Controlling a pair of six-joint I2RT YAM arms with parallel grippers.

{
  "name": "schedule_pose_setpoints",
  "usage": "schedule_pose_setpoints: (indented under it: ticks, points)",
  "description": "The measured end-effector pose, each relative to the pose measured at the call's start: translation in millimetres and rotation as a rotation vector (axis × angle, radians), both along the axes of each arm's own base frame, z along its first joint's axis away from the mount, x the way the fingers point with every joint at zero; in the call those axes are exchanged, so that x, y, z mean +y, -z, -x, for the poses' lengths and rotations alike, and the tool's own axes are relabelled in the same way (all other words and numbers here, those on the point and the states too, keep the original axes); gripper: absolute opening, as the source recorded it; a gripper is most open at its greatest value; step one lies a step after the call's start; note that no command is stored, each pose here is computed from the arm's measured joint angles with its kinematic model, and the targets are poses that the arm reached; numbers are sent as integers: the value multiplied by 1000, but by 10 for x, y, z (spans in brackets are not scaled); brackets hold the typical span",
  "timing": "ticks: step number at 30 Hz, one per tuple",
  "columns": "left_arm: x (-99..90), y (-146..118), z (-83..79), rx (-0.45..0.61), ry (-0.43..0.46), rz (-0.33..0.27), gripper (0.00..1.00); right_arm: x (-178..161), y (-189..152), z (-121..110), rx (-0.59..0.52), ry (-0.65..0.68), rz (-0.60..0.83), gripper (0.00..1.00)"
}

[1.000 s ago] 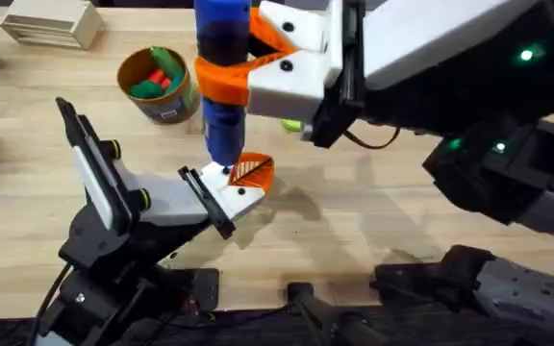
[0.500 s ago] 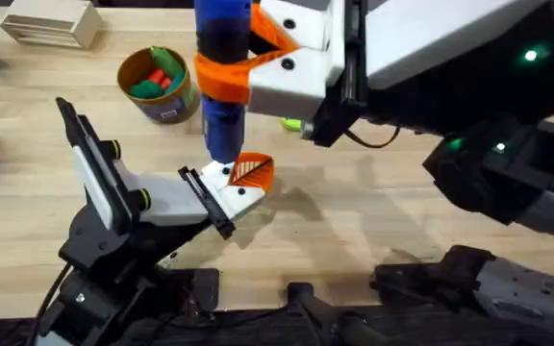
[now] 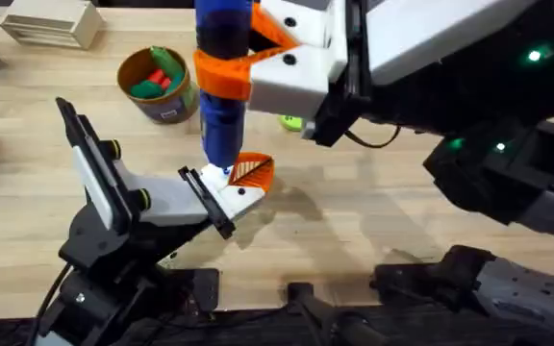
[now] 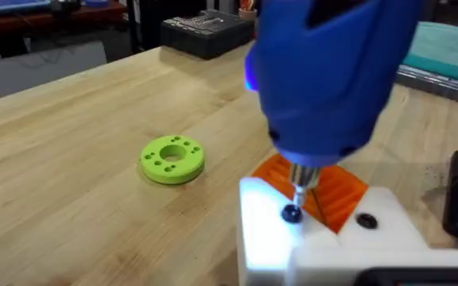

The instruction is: Pick up the gripper from the table and insert it into the empty holder that is missing its gripper. Then pick up a screw, insert it into the mounting hole, and use the screwdriver to tighten it. Finally, clean up the table by picking up the vegetable and placing it into the bucket.

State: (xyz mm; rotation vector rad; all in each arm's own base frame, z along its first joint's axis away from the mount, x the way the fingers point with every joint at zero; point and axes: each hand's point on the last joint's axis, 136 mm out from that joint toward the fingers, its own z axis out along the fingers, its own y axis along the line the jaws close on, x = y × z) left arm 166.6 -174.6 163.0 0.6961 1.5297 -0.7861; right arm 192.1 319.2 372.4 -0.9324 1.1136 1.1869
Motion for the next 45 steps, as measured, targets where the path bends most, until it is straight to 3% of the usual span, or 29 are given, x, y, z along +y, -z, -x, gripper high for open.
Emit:
schedule_pose_setpoints:
  ticks: [45]
  points:
    - [0,0,0,0,0,0,11,17,96,-18,4,6,37,30]
